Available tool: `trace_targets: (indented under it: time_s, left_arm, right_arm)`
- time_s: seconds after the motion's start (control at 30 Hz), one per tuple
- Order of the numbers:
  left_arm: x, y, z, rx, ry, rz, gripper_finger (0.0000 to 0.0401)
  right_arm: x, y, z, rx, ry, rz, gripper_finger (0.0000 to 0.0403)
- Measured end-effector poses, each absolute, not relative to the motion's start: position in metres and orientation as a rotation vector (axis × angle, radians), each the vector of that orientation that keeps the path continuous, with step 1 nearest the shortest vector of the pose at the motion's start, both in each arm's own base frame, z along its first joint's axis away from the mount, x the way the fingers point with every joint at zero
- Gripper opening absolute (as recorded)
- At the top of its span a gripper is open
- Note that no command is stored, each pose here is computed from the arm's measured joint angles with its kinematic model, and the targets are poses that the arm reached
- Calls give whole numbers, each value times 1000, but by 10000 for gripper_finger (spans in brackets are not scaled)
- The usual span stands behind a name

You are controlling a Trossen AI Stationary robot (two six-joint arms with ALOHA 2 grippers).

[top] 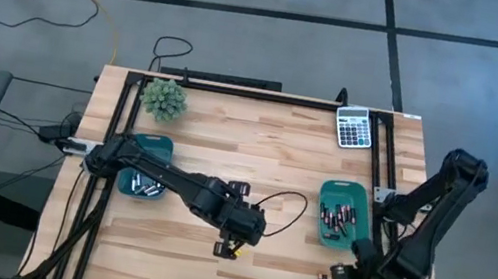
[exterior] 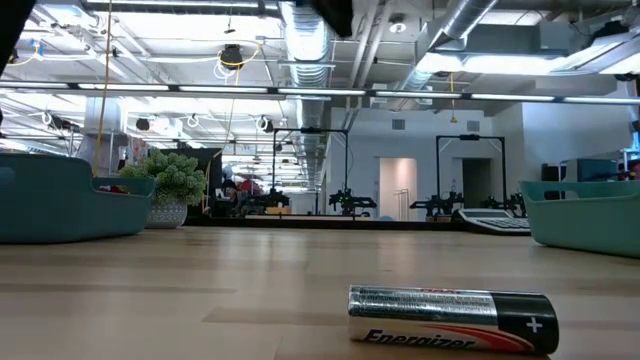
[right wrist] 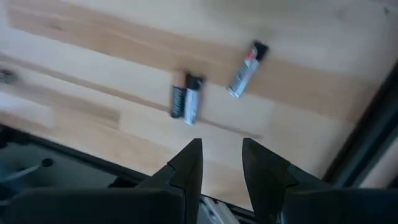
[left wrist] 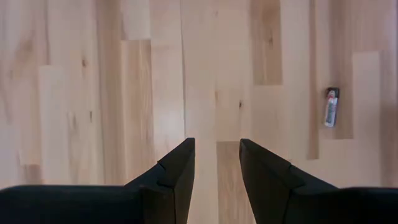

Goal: Sort batteries
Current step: Put the silver battery into the blue bin

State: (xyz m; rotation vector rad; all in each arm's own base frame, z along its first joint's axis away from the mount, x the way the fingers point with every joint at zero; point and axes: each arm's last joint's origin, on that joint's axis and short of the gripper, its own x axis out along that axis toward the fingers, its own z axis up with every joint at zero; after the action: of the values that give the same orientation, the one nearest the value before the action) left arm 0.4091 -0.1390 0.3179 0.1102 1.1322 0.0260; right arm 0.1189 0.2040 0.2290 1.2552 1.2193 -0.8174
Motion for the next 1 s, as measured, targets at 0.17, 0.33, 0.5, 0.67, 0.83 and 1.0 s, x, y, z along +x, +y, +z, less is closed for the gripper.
trace_targets:
  time_s: [0.17,0.33,0.5,0.67,0.83,1.0]
  left_arm:
    - [396,-131,301,44,1077,-34,123]
    - [372,-118,289,-101,986,-54,123]
    - [353,-113,290,-210,935,-49,123]
    - [344,-118,297,-266,923,-40,123]
    - [335,-123,301,-310,951,-20,123]
    - [310,-128,322,-355,951,-20,123]
  right_arm:
    - [133,211,205,1177,1217,-949,129]
    - [140,211,185,1075,1210,-1065,129]
    - [140,209,169,1030,1209,-1107,129]
    - [141,210,146,1070,1214,-1076,129]
    - [142,212,129,1080,1222,-1065,116]
    - [139,217,133,1025,1235,-1066,39]
